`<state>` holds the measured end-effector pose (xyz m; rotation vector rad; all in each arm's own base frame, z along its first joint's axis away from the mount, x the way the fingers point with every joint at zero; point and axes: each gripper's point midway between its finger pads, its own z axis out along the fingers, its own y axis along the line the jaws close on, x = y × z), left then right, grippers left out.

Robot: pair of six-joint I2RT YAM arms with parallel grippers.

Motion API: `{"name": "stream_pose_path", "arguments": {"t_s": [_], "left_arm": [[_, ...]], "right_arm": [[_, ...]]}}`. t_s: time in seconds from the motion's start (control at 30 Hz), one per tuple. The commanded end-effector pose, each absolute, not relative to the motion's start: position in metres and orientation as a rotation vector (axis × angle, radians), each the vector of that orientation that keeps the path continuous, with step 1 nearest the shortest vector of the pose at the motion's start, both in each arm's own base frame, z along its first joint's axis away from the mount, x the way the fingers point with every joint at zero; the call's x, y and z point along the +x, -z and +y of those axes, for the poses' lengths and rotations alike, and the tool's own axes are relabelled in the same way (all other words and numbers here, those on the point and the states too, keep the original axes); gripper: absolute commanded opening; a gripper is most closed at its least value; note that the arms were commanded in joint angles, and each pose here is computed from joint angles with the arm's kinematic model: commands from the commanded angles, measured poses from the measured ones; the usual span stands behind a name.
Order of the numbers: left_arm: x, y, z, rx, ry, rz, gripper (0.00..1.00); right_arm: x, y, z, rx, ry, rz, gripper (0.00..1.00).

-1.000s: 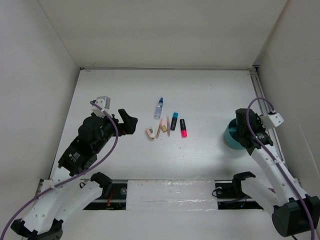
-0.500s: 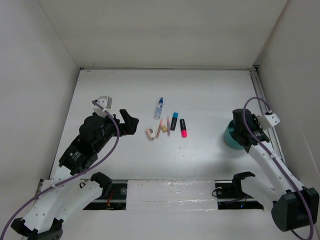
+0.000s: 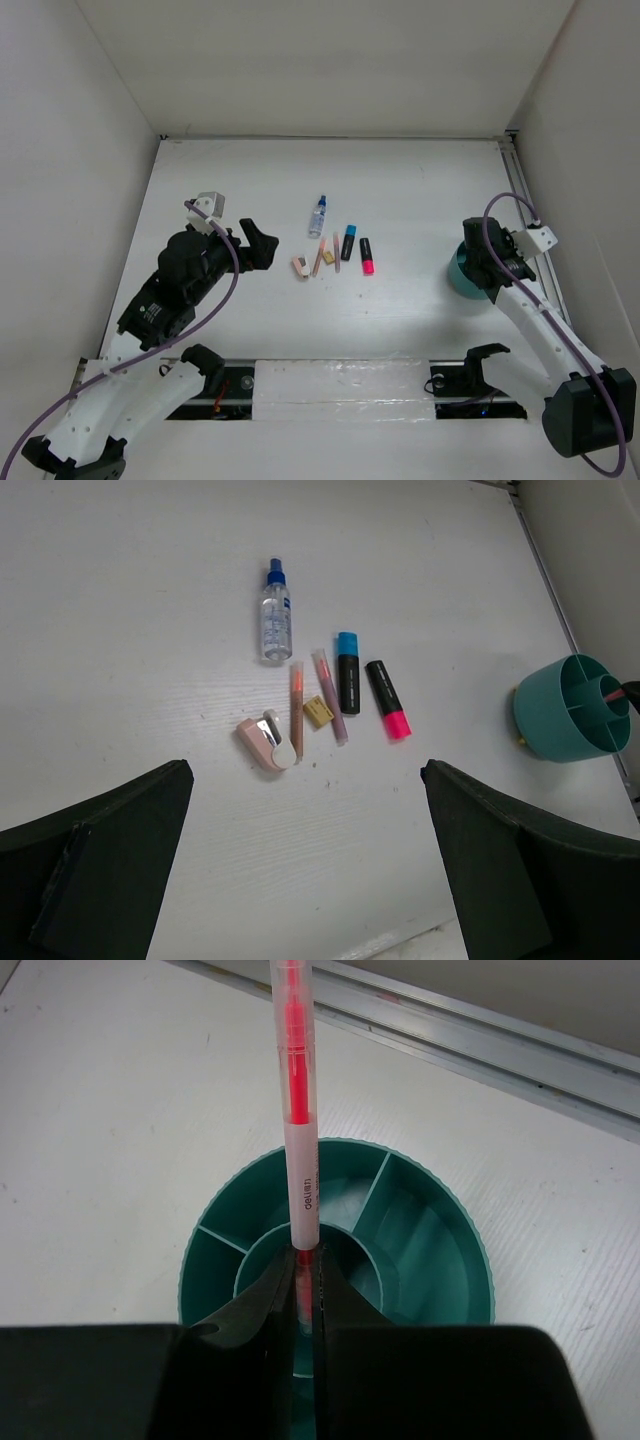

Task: Sort the stationery into containers
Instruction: Place the pen in the storage box.

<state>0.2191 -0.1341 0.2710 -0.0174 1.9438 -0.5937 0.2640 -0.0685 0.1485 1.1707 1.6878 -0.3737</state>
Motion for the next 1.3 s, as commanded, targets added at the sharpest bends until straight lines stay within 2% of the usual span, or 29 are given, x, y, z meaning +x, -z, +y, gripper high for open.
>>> {"name": "stream_pose_path", "arguments": {"t_s": [0.0, 0.67, 0.9, 1.13, 1.27], "left_arm": [[0.220, -0.283, -0.139, 0.008, 0.625, 1.891, 1.00], [0.218, -0.285, -0.139, 0.022, 0.630, 1.882, 1.00], [0.218, -0.285, -0.139, 0.022, 0.630, 1.882, 1.00], [0.218, -0.285, -0.139, 0.022, 0.630, 1.882, 1.00], [0.218, -0.285, -0.139, 0.022, 0.630, 1.882, 1.00]], "right_arm": [[0.269, -0.157, -0.071, 1.193, 0.349, 1.641, 0.10], [0.272, -0.153, -0.065, 1.167, 0.401, 1.690, 0.10], [0.272, -0.152, -0.060, 1.155, 0.402, 1.693, 0.22], [0.274, -0.156, -0.058, 1.148, 0.397, 1.684, 0.44], [0.274, -0.155, -0.056, 1.147, 0.392, 1.688, 0.45]]}}
